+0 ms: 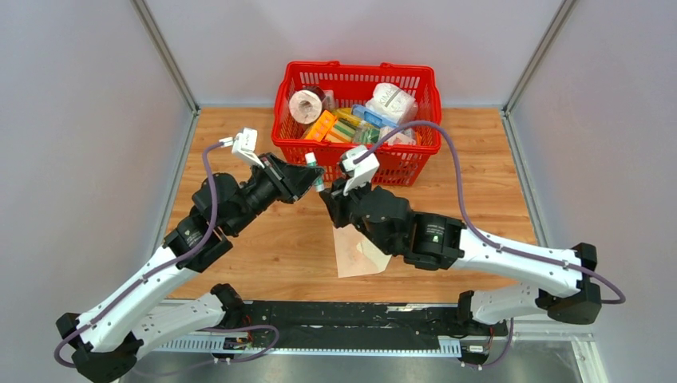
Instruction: Place the letter into the envelope and seal it
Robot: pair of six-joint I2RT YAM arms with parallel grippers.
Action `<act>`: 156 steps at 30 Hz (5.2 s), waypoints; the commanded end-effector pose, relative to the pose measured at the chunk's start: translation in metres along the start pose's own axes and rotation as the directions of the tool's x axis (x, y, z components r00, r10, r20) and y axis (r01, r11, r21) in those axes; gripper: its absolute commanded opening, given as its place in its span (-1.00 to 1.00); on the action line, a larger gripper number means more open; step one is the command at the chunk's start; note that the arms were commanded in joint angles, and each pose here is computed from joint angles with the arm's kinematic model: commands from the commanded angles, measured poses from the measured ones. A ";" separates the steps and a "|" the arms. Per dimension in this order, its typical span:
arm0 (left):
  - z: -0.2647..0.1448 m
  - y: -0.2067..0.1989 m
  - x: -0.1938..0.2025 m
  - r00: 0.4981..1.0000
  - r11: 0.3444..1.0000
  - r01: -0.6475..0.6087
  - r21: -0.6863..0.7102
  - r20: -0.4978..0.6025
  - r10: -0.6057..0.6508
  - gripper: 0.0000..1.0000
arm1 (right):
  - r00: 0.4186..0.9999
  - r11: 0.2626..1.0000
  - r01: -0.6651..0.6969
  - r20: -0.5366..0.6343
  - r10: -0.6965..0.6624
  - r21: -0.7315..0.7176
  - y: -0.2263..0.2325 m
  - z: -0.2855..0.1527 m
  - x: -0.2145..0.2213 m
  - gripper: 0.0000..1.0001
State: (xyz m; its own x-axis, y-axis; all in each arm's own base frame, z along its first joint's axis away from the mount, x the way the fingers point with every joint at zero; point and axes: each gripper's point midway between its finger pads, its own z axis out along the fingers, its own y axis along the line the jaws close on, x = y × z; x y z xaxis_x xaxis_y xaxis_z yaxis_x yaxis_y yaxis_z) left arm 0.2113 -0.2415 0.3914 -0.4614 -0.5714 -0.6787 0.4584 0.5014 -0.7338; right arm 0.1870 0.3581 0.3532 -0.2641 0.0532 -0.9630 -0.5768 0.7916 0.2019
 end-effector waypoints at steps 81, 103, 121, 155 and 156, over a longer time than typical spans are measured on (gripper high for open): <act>-0.003 -0.035 -0.021 0.995 0.987 0.011 0.163 0.092 -0.026 -1.00 | 0.998 0.991 0.041 0.052 -0.048 0.125 -0.010 0.000 -0.032 0.32; -0.024 -0.085 -0.005 0.999 0.894 -0.045 0.445 0.009 0.045 -1.00 | 0.980 0.754 -0.119 0.045 0.194 -0.646 0.044 -0.062 -0.042 -0.53; -0.029 -0.086 -0.014 0.997 0.893 -0.071 0.445 0.054 0.052 -1.00 | 0.969 0.825 -0.231 -0.046 0.242 -0.516 0.017 -0.046 -0.028 0.22; -0.006 -0.053 -0.010 1.000 0.970 -0.001 0.241 0.016 -0.003 -1.00 | 0.993 0.971 0.093 0.098 -0.073 -0.221 0.019 -0.027 -0.039 -0.59; -0.007 -0.054 -0.007 1.000 0.966 -0.004 0.258 0.008 0.003 -1.00 | 0.994 0.962 0.078 0.090 -0.057 -0.261 0.021 -0.030 -0.036 -0.59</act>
State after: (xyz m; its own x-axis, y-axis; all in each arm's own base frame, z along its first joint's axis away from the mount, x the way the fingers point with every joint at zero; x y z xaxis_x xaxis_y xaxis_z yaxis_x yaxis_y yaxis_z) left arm 0.2003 -0.2585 0.4106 -0.4623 -0.5787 -0.6719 0.5649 0.3919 -0.7262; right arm 0.1868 0.3517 0.3743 -0.1634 -0.0161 -0.9864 -0.6449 0.7584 0.0944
